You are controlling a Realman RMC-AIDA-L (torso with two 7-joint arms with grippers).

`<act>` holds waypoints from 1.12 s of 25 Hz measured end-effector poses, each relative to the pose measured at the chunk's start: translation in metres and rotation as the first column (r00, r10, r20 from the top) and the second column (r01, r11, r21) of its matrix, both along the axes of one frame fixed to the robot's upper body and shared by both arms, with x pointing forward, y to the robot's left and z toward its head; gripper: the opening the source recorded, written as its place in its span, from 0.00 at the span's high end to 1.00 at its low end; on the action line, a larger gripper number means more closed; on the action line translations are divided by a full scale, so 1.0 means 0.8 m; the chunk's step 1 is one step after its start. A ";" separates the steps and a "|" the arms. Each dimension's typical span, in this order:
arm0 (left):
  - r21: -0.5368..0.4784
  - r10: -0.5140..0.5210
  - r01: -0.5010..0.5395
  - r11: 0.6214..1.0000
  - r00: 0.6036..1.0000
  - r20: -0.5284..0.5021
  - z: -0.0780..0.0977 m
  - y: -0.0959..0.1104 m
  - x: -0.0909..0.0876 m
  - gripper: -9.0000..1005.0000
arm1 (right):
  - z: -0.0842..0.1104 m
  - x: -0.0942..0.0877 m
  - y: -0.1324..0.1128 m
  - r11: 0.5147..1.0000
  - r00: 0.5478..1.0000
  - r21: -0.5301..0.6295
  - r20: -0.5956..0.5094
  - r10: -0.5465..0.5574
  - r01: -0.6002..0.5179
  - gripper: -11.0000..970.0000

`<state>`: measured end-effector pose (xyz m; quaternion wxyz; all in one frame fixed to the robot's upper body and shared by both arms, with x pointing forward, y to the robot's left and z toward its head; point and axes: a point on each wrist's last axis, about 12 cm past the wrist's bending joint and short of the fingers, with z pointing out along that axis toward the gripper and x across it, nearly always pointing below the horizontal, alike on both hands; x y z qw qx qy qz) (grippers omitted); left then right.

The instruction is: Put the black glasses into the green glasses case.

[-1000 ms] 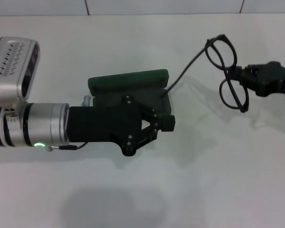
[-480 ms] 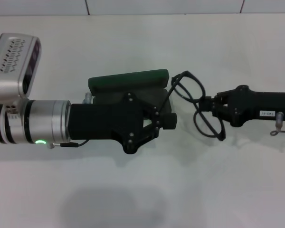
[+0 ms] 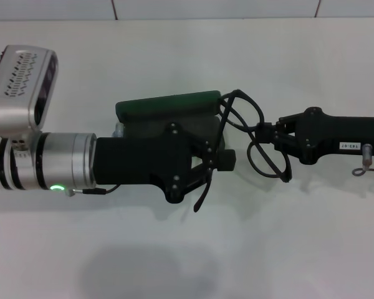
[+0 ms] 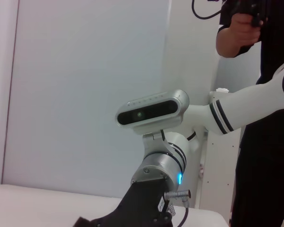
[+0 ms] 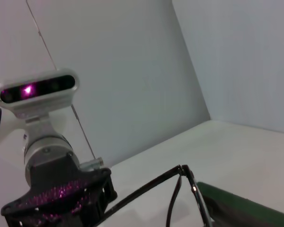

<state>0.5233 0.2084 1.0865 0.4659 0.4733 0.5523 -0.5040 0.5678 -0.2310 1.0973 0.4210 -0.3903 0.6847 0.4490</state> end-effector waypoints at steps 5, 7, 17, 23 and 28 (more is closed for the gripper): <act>-0.003 -0.004 0.004 1.000 1.000 -0.003 0.000 -0.002 0.000 0.98 | 0.006 0.002 0.006 0.999 1.000 0.033 0.011 0.002 -0.002 0.92; -0.007 -0.011 0.011 1.000 1.000 -0.004 0.000 -0.005 0.000 0.98 | 0.008 0.004 0.009 0.999 1.000 0.040 0.016 0.006 -0.007 0.92; -0.038 -0.023 0.023 0.999 1.000 -0.019 0.002 -0.016 0.000 0.98 | 0.018 0.011 0.025 0.997 0.999 0.080 0.034 0.021 -0.023 0.92; -0.044 -0.029 0.028 0.999 0.999 -0.021 0.003 -0.019 0.001 0.98 | 0.025 0.014 0.035 0.994 0.998 0.102 0.043 0.043 -0.047 0.92; -0.042 -0.026 0.025 0.999 0.999 -0.022 0.003 -0.019 0.002 0.98 | 0.029 0.013 0.043 0.990 0.997 0.125 0.049 0.061 -0.067 0.92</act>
